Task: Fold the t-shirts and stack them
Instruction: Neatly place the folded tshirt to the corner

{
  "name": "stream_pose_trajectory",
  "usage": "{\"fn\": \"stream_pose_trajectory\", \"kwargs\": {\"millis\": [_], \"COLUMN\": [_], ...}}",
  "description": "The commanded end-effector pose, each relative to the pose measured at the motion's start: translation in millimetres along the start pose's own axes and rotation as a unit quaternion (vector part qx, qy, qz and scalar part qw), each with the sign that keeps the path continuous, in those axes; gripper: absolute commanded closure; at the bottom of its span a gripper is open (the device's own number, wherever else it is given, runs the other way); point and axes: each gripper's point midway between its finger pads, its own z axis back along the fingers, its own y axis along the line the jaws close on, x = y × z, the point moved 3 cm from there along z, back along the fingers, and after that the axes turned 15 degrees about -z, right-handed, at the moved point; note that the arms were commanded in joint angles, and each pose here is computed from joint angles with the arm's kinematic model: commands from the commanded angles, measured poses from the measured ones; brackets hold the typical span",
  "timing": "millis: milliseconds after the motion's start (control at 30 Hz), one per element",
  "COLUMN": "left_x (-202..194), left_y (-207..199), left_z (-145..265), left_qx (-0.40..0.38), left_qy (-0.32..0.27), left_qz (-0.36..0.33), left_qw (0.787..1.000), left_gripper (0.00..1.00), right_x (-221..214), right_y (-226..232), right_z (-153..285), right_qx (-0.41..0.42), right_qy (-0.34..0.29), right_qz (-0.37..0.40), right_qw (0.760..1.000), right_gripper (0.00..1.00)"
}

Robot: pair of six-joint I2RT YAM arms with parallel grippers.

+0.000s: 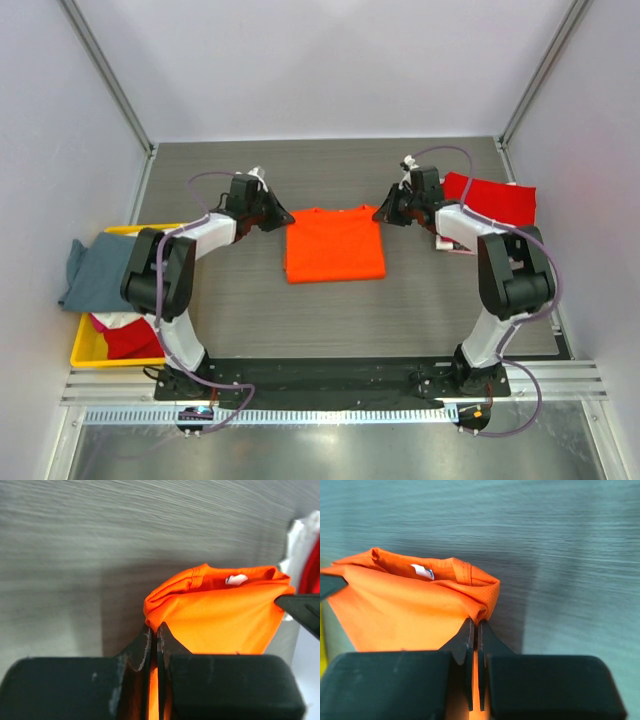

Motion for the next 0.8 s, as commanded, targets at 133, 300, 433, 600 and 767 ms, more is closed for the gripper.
{"fn": "stream_pose_trajectory", "kwargs": {"millis": [133, 300, 433, 600, 767], "left_x": [27, 44, 59, 82, 80], "left_y": [-30, -60, -93, -148, -218], "left_z": [45, 69, 86, 102, 90], "left_qx": [-0.022, -0.053, -0.077, -0.12, -0.161], "left_qy": [-0.084, -0.115, -0.148, -0.186, -0.212], "left_qz": [-0.015, -0.033, -0.056, -0.073, -0.089], "left_qw": [0.996, 0.991, 0.984, 0.972, 0.96], "left_gripper": [1.0, 1.0, 1.0, 1.0, 1.0], "right_x": [18, 22, 37, 61, 91], "right_y": [31, 38, 45, 39, 29], "right_z": [53, 78, 111, 164, 223], "right_qx": [0.028, 0.021, -0.001, -0.048, -0.093], "right_qy": [-0.066, -0.089, -0.142, -0.208, -0.299], "right_qz": [0.011, 0.014, 0.012, -0.018, -0.046], "right_qw": [0.997, 0.996, 0.99, 0.977, 0.949], "right_gripper": [0.99, 0.99, 0.99, 0.99, 0.99]}}
